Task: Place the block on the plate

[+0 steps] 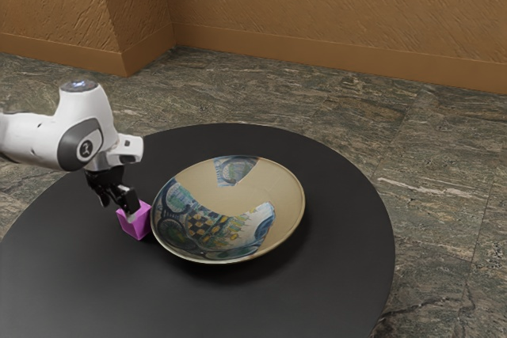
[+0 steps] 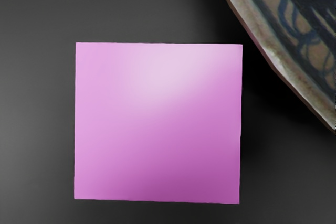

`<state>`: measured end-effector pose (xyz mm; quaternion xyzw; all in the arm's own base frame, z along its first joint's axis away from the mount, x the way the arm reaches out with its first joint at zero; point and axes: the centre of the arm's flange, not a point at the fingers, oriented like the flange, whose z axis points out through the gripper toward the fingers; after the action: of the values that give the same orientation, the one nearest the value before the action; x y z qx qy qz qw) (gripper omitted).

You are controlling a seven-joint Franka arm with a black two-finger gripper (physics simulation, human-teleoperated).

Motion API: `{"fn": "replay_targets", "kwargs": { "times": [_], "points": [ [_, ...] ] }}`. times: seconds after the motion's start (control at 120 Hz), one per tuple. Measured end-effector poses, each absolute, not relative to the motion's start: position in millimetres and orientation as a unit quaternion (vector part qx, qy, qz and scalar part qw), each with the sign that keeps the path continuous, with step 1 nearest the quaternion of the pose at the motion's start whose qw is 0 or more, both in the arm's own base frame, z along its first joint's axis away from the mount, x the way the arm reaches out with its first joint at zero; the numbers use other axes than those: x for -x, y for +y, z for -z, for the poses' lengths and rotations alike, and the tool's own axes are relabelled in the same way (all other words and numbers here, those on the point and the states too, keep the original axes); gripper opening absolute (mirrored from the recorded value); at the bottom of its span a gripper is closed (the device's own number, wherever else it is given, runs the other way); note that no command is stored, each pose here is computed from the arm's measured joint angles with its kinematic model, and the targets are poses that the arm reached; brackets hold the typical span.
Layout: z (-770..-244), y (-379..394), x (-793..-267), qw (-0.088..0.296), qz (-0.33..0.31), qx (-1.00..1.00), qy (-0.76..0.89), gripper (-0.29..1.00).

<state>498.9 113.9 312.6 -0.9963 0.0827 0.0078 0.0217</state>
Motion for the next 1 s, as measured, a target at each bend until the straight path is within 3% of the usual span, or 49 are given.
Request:
{"fn": "replay_targets", "kwargs": {
  "times": [0.692, 1.0],
  "points": [
    [-278.1, 121.8, -504.7, 0.028, 0.029, 0.996, 0.076, 0.7],
    [-274.3, 118.9, -510.6, 0.032, 0.045, 0.996, 0.07, 0.55]
  ]
}}
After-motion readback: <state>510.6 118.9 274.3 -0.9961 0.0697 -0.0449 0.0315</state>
